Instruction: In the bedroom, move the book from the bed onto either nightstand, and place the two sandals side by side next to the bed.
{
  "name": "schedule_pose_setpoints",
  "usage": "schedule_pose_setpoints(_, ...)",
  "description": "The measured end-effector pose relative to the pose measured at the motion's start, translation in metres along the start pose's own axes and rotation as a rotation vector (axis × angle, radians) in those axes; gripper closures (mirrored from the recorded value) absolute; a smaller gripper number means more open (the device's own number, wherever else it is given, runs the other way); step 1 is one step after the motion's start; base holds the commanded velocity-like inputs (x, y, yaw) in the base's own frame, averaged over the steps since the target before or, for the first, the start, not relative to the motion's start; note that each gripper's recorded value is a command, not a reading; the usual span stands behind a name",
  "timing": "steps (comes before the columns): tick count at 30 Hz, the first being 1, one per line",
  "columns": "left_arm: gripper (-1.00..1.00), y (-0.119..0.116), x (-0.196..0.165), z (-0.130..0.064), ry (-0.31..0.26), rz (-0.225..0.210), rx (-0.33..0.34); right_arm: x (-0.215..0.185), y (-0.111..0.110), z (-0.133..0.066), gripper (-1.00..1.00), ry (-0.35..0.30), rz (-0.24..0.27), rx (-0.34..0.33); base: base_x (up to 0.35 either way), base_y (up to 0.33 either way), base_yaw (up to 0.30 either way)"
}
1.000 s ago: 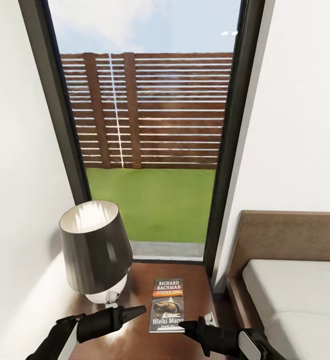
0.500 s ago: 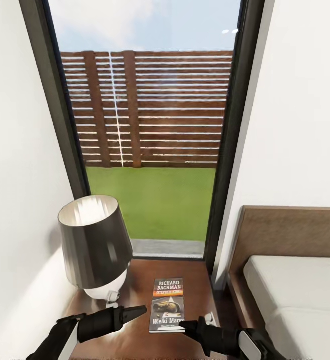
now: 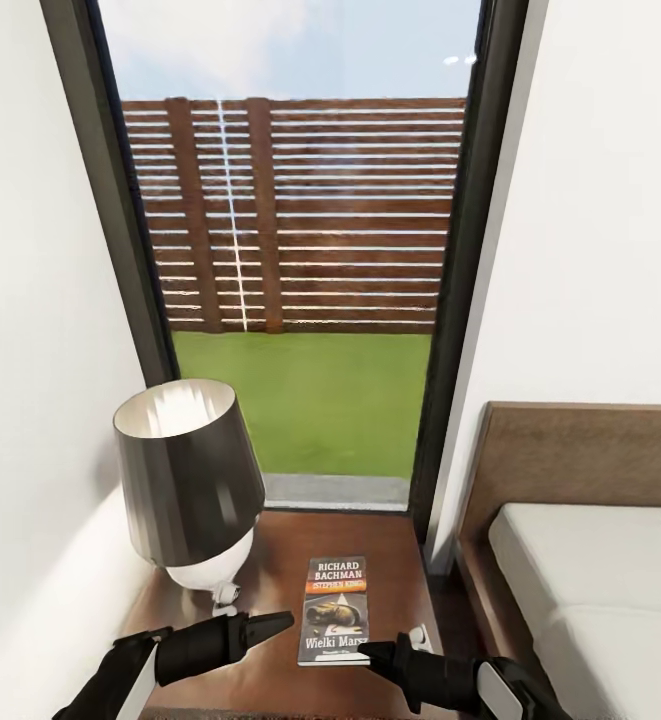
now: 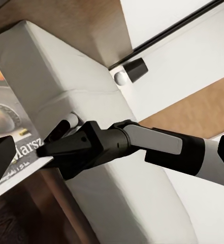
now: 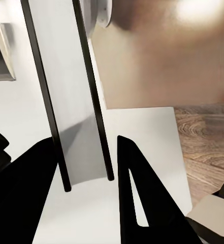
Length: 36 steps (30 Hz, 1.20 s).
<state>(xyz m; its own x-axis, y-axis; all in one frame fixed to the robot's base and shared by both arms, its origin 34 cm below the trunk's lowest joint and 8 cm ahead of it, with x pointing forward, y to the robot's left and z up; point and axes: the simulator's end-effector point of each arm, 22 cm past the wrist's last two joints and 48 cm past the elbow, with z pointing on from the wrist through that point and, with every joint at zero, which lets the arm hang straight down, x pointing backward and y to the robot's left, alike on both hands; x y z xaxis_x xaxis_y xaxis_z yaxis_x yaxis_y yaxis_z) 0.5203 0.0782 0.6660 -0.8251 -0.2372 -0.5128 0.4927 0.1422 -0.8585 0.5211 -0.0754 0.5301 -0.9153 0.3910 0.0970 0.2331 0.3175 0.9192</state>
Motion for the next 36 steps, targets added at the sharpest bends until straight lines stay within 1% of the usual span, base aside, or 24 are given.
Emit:
schedule_pose_setpoints(34, -1.00, 0.055, 0.048, -0.004, 0.000, 0.000, -0.001, 0.006, -0.069, 0.023, 1.00, 0.000, -0.002, 0.000, 0.000, 0.000, 0.000)
schedule_pose_setpoints(36, -1.00, 0.055, 0.048, -0.004, 0.000, 0.000, -0.001, 0.005, -0.068, 0.023, 1.00, -0.001, 0.001, -0.003, 0.000, 0.000, 0.000)
